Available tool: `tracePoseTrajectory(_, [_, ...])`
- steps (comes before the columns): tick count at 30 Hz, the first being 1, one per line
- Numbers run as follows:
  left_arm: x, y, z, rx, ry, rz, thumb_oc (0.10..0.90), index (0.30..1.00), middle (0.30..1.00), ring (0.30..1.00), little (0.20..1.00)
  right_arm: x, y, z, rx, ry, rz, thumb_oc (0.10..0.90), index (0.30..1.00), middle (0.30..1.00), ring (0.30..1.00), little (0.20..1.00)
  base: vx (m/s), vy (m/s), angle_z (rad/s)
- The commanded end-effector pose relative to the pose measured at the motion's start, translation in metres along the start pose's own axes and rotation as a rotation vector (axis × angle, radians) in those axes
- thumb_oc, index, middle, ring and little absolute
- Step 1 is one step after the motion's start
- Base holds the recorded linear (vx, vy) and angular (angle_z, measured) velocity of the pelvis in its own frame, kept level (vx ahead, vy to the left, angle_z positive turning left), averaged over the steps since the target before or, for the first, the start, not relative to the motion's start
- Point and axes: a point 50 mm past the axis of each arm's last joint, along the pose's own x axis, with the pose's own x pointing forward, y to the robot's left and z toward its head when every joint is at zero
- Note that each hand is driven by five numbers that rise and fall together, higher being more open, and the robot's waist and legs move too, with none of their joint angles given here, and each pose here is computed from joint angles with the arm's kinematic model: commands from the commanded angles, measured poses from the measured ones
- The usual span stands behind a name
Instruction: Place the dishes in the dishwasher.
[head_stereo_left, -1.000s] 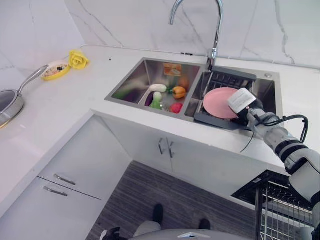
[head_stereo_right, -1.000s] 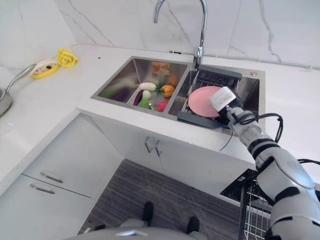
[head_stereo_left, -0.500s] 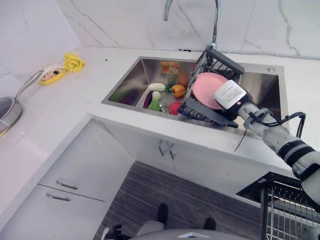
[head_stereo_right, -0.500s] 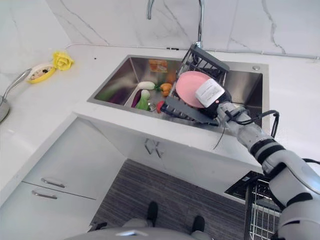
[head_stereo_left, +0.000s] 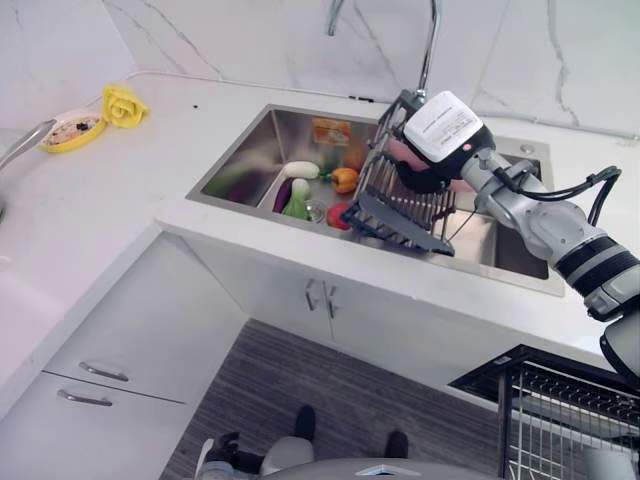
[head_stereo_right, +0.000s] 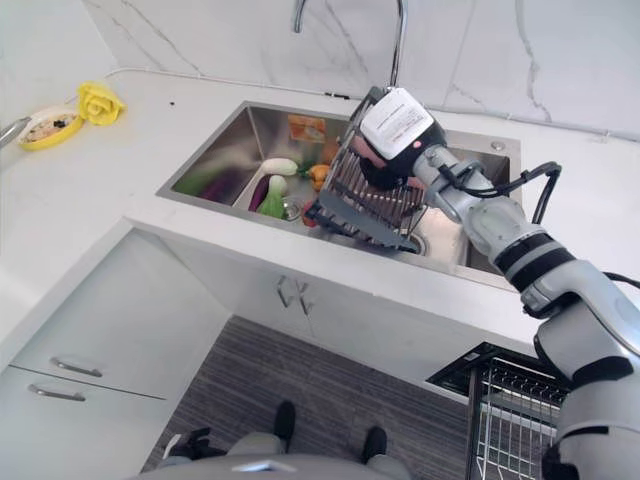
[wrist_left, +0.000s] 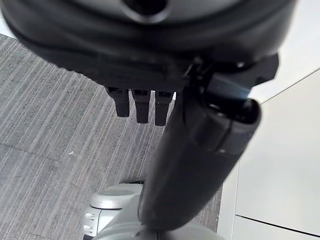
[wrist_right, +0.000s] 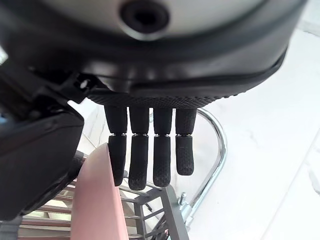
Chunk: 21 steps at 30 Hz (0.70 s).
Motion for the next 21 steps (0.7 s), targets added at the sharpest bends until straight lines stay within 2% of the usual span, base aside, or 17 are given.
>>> tracePoseTrajectory(1, [0.007,0.033,0.01,0.057,-0.019,0.089,0.8,0.9,0.9,0.9,0.9,0.024,-0.055,-0.037,-0.023,0.138,-0.173,0.4,0.3,0.3,0.3,0.3,-0.01,0.003,-0.06])
tracePoseTrajectory(8, [0.006,0.035,0.007,0.052,-0.005,0.107,0.8,0.9,0.9,0.9,0.9,-0.001,-0.066,-0.053,0.023,0.239,-0.334,0.4,0.3,0.3,0.3,0.3,-0.01,0.004,-0.07])
tracePoseTrajectory(21, [0.007,0.036,0.012,0.069,-0.027,0.112,0.8,0.9,0.9,0.9,0.9,-0.045,-0.071,-0.045,0.104,0.233,-0.501,0.4,0.3,0.3,0.3,0.3,-0.01,0.001,-0.08])
